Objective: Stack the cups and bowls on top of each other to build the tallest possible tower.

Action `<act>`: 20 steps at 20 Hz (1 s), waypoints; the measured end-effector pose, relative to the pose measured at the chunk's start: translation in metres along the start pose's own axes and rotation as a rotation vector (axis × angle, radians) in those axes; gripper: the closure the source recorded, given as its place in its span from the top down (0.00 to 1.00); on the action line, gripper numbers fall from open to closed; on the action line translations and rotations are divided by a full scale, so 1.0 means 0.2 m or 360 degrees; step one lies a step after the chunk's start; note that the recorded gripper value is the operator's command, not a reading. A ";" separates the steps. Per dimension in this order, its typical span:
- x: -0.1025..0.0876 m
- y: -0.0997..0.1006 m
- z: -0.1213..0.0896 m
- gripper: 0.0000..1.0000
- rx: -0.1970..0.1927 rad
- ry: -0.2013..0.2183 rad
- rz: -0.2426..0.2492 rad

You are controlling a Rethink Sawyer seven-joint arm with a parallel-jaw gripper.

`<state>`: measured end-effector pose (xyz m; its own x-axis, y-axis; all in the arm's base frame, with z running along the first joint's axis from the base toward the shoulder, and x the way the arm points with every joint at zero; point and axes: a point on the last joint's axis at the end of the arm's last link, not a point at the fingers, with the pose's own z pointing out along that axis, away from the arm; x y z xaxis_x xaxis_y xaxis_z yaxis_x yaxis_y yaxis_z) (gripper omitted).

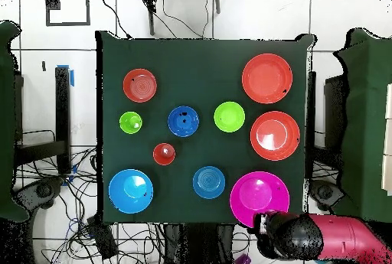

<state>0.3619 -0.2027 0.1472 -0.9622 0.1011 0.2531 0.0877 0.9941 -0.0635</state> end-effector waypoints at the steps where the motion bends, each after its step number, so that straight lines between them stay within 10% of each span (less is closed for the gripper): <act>1: 0.01 0.00 0.01 1.00 -0.0007 0.0021 0.0005; 20: -0.20 -0.03 0.32 1.00 -0.0153 0.0094 -0.0035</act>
<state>0.3827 -0.2143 0.0759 -0.9474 0.0783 0.3102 0.0937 0.9950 0.0350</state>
